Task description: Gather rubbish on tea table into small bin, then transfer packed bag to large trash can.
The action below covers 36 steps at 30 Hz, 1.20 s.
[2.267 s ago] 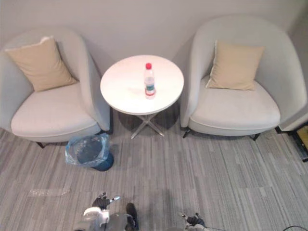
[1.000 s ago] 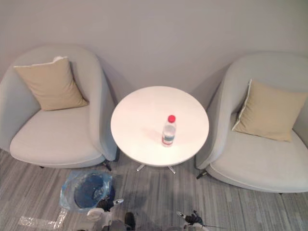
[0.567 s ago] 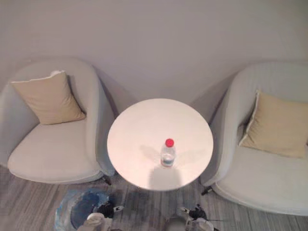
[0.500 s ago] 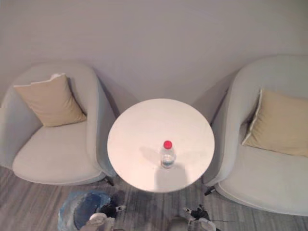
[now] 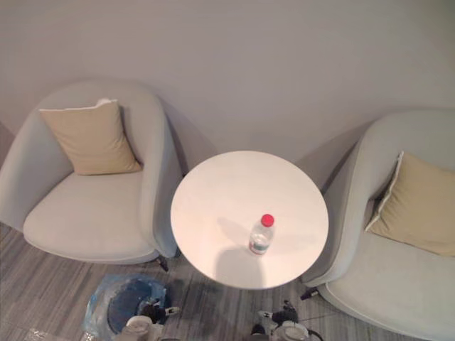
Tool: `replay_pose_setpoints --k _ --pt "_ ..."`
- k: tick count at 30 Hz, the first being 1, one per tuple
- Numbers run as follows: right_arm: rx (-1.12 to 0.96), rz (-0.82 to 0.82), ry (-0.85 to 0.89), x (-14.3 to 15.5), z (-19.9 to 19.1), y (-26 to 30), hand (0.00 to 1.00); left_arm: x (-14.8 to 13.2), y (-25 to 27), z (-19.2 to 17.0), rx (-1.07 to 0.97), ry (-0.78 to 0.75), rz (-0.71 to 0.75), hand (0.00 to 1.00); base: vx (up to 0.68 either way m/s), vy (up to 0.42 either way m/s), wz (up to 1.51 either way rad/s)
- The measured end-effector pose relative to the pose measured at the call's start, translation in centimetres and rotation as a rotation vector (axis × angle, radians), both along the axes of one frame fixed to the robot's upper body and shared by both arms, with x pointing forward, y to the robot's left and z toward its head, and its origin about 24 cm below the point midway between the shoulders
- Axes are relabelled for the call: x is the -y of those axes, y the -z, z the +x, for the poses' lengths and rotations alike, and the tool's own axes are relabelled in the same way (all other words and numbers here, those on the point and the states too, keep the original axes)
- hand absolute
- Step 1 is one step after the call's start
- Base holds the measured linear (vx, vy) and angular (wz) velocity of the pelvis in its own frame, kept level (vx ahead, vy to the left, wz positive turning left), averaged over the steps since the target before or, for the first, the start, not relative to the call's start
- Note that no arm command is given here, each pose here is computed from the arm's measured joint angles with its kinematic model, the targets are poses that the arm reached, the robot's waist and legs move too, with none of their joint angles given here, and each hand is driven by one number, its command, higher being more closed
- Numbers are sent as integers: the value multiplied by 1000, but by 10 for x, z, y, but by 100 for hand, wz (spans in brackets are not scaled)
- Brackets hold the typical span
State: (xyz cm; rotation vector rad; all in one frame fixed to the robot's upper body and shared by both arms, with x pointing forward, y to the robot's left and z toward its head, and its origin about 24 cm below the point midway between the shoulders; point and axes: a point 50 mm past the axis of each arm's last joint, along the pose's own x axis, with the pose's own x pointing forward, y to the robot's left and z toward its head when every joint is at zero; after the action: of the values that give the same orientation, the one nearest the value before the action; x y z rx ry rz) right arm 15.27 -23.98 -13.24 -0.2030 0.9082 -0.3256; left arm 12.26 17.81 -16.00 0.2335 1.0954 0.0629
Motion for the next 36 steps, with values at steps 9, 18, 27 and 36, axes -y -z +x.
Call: replay_pose_setpoints --k 9,18,27,36 --pt "320 -120 -155 -2 -13 -53 0 2 1 -5 -5 34 5 0 -97 -15 -6" --pt "442 -234 -246 -6 5 -79 0 4 0 -3 17 60 9 0 -19 -8 -2" --pt "514 -248 -247 -9 26 -90 0 5 0 -4 19 83 16 0 58 9 4" --pt "605 -198 -271 -23 52 -103 0 5 -1 -2 30 83 17 0 -44 -4 13"
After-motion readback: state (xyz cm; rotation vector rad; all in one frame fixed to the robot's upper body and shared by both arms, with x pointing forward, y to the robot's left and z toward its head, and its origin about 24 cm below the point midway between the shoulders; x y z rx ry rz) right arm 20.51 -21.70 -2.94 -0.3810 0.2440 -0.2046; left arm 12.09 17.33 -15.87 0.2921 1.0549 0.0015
